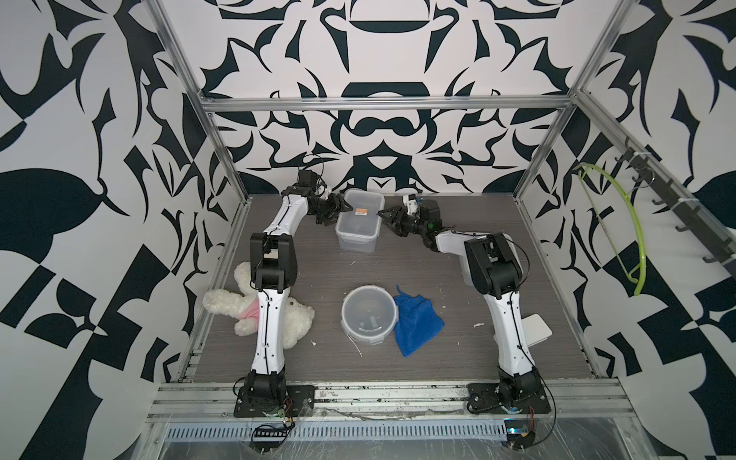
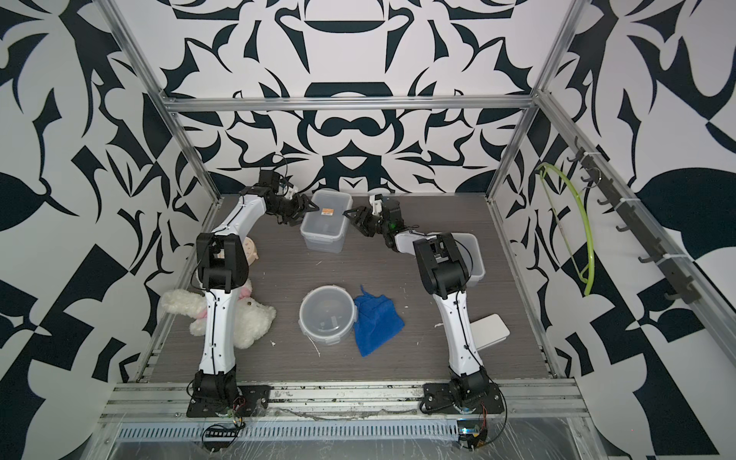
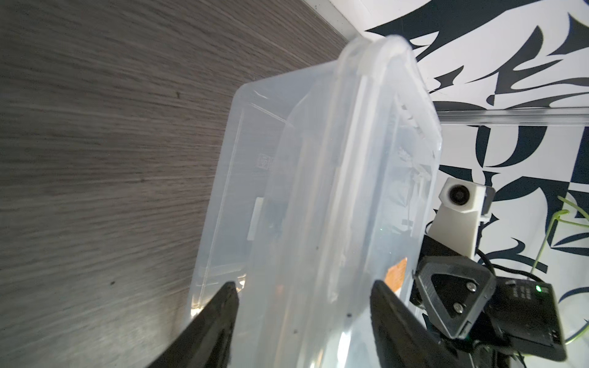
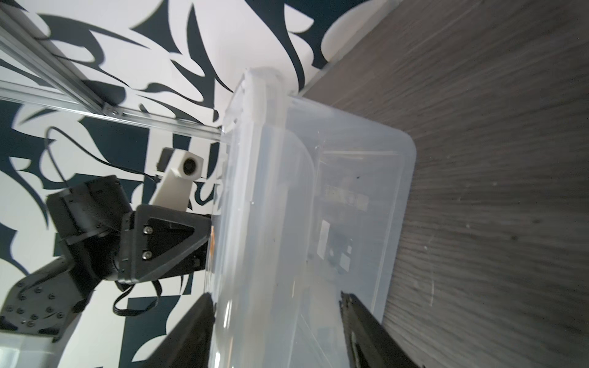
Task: Wipe the insides of the lunch boxes
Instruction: Move the lunch box to the center of the board, then open the fastener of the lunch box.
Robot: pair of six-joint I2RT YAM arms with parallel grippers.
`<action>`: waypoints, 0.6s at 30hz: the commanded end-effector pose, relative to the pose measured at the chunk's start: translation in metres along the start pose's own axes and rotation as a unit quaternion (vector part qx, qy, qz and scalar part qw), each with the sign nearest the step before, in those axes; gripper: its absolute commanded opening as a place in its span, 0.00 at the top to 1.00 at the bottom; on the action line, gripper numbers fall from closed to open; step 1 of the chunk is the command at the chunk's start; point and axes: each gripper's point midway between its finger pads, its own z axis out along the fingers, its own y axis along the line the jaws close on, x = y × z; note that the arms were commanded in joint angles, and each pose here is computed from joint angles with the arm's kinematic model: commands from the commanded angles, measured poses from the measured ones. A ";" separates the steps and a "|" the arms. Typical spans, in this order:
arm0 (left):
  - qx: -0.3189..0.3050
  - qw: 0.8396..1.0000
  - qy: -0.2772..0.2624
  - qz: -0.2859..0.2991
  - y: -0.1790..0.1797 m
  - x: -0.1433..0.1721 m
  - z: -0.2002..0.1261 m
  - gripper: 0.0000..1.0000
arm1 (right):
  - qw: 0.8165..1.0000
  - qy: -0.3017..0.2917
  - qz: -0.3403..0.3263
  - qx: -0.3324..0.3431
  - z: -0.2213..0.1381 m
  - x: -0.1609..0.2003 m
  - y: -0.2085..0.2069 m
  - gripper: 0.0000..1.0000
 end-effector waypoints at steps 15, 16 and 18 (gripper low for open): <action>-0.062 0.995 0.064 -0.034 0.044 0.033 0.049 0.35 | 0.978 -0.047 -0.002 -0.204 -0.001 -0.012 0.045 0.48; -0.063 0.995 0.065 -0.033 0.043 0.034 0.051 0.35 | 0.977 -0.047 -0.003 -0.207 0.000 -0.010 0.046 0.50; -0.064 0.995 0.068 -0.033 0.043 0.035 0.054 0.36 | 0.975 -0.050 -0.001 -0.216 0.002 -0.009 0.047 0.59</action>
